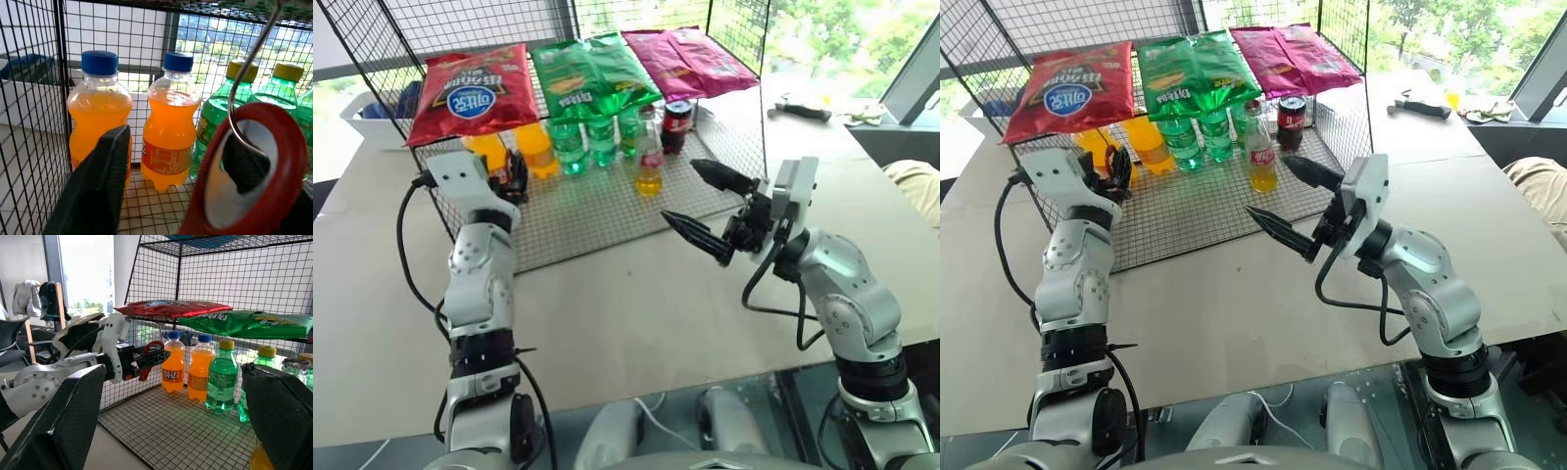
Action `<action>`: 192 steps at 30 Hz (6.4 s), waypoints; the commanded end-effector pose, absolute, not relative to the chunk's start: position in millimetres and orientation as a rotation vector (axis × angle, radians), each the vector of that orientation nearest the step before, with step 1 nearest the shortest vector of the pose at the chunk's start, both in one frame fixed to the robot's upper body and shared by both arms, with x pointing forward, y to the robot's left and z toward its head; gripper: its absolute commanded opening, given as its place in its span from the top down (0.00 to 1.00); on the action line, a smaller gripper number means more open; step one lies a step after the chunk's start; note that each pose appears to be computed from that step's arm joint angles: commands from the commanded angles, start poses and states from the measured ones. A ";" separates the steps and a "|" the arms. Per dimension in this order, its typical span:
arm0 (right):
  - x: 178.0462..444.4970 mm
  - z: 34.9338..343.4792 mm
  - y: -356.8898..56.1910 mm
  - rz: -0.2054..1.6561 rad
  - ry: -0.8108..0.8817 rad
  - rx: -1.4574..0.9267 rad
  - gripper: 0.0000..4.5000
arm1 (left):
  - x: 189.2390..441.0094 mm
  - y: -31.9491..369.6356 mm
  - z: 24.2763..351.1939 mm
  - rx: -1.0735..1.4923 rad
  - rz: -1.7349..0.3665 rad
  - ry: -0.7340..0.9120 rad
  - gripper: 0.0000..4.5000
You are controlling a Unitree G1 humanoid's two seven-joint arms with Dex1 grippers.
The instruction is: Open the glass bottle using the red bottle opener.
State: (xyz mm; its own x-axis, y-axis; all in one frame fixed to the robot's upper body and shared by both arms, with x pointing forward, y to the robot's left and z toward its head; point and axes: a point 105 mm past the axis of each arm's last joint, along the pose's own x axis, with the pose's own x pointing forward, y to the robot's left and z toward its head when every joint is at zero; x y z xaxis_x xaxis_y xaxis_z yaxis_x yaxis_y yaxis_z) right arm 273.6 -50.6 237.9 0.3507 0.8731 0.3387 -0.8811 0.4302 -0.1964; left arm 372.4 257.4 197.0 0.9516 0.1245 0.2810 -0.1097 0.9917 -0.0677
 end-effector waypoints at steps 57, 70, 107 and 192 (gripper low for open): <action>268.6 170.4 -46.2 1.197 0.035 -0.001 0.00 | 299.8 101.7 211.6 -0.654 -1.014 -0.208 0.99; 240.1 188.8 -26.3 1.473 0.375 0.304 0.00 | 273.8 63.5 204.1 -0.644 -1.348 -0.078 0.99; 244.1 194.8 -33.8 1.427 0.399 0.413 1.00 | 277.7 80.4 202.7 -0.764 -1.305 -0.079 0.07; 323.3 186.9 -90.6 0.634 -0.206 -0.023 1.00 | 399.0 76.4 209.5 0.224 -0.688 -0.304 0.41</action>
State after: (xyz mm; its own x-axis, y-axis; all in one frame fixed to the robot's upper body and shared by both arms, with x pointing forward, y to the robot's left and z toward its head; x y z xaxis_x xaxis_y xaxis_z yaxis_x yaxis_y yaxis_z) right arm 325.3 -87.5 168.0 0.7913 0.6009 0.1130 -0.5992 0.7989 -0.0521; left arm 414.8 87.9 176.5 0.7965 -0.5910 0.1274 0.5491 0.7954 0.2566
